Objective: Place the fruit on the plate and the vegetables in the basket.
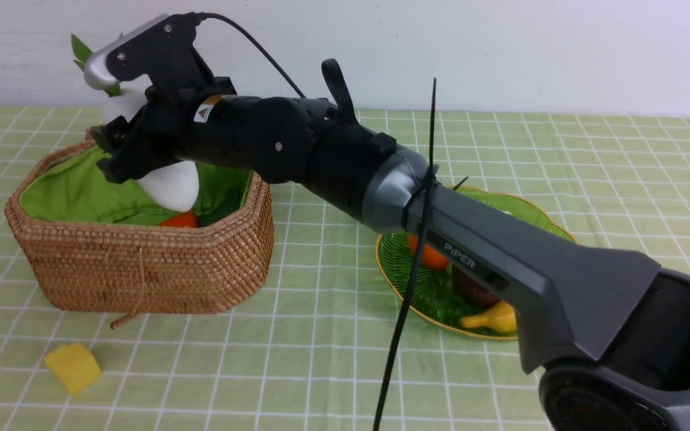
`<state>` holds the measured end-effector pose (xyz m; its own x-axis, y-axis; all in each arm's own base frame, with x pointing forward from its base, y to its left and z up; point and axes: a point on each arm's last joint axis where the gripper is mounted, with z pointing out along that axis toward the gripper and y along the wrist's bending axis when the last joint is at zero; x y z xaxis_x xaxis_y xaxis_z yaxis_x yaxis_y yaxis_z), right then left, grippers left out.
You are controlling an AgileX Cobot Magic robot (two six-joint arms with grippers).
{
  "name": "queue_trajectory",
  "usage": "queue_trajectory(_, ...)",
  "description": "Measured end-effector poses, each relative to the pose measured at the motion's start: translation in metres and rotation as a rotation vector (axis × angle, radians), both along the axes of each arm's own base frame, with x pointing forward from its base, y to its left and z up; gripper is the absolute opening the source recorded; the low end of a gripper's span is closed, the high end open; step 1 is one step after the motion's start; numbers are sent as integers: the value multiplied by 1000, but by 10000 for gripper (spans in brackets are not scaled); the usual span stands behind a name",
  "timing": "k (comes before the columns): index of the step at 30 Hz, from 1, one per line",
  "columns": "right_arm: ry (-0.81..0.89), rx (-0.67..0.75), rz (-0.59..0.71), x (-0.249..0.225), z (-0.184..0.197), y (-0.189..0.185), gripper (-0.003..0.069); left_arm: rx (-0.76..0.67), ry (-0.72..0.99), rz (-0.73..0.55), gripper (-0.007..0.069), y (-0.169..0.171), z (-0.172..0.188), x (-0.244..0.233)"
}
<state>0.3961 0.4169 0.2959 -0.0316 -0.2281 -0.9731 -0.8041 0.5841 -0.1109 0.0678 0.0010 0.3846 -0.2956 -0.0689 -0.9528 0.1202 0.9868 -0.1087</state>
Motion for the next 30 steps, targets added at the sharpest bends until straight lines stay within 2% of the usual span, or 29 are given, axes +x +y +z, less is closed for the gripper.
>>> queue_trajectory(6, 5, -8, 8, -2, 2, -1, 616, 2, 4, 3, 25, 0, 0, 0)
queue_trajectory(12, 48, -55, 59, -11, 23, -10, 563, 1, 3, 2, 25, 0, 0, 0)
queue_trajectory(17, 262, -153, 127, -35, 59, -40, 398, 3, -38, -68, 13, -6, 3, 0)
queue_trajectory(21, 460, -272, 104, -57, 93, -80, 172, -37, -92, -196, -13, -17, 9, -3)
queue_trajectory(22, 471, -291, 104, -60, 95, -84, 147, -45, -90, -205, -13, -18, 9, -3)
queue_trajectory(23, 508, -330, 81, -66, 103, -96, 63, -64, -100, -246, -13, -22, 10, -5)
queue_trajectory(25, 522, -346, 30, -72, 116, -110, -3, -81, -126, -300, -13, -24, 10, -9)
queue_trajectory(30, 534, -359, -70, -91, 135, -137, -7, -154, -233, -395, -13, -20, -6, -29)
